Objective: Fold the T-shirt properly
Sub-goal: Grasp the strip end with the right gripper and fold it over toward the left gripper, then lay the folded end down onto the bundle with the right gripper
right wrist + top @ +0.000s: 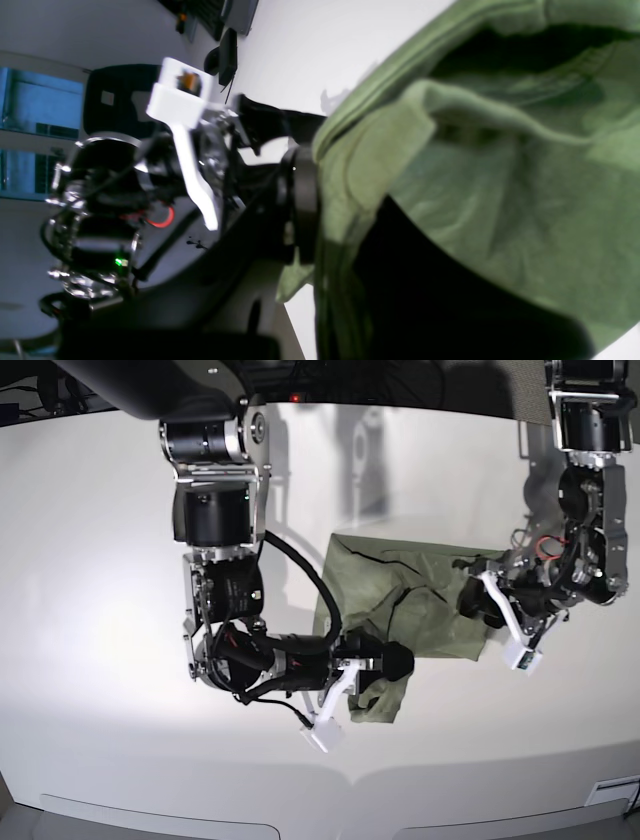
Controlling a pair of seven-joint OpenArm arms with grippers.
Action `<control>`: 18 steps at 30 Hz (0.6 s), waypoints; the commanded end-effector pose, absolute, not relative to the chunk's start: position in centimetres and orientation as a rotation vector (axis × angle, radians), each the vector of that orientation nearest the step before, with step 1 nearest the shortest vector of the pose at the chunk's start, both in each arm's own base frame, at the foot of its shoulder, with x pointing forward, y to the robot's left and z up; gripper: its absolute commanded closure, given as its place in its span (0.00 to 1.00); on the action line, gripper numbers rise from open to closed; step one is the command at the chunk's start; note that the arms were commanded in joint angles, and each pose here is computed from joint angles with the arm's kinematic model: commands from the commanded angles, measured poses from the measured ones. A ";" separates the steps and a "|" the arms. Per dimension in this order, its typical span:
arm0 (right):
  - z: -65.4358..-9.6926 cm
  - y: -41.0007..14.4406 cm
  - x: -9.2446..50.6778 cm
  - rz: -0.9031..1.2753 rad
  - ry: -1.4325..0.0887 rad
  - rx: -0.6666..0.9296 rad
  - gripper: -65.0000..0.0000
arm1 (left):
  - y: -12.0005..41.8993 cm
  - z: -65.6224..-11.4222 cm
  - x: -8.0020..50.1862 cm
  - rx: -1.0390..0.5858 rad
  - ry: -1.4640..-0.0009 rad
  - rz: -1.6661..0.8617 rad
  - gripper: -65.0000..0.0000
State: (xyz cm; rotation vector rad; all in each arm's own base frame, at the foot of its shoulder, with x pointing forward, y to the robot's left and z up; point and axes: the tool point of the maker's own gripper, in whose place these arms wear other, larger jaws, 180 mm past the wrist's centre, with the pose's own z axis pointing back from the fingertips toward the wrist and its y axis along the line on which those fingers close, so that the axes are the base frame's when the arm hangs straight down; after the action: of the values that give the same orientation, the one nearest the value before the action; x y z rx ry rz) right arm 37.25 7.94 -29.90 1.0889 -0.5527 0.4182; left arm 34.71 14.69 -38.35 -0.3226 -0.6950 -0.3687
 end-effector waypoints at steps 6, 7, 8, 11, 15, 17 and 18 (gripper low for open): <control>-27.1 10.9 36.7 0.534 -0.579 1.149 0.66 | 19.3 -35.8 36.5 -0.193 -0.762 -0.337 0.60; -26.8 11.5 36.3 0.553 -0.572 1.169 0.63 | 20.1 -35.6 36.5 -0.172 -0.761 -0.329 0.60; -26.5 12.2 35.8 0.572 -0.564 1.188 0.62 | 20.9 -35.5 36.6 -0.153 -0.759 -0.322 0.60; -25.7 13.8 34.7 0.614 -0.553 1.237 0.62 | 22.7 -35.1 36.6 -0.108 -0.754 -0.310 0.60; -25.3 15.3 34.1 0.639 -0.570 1.257 0.62 | 23.6 -34.9 36.5 -0.088 -0.749 -0.315 0.60; -25.3 15.5 34.0 0.648 -0.567 1.256 0.62 | 23.5 -34.9 36.5 -0.091 -0.751 -0.314 0.60; -25.3 15.5 34.0 0.648 -0.567 1.254 0.62 | 23.4 -34.8 36.6 -0.099 -0.753 -0.311 0.60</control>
State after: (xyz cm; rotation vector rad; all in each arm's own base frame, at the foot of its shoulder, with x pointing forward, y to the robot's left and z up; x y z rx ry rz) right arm 32.90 15.05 -27.81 1.2218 -0.4996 0.6323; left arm 35.51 22.93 -36.52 -0.1111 -0.7005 -0.3088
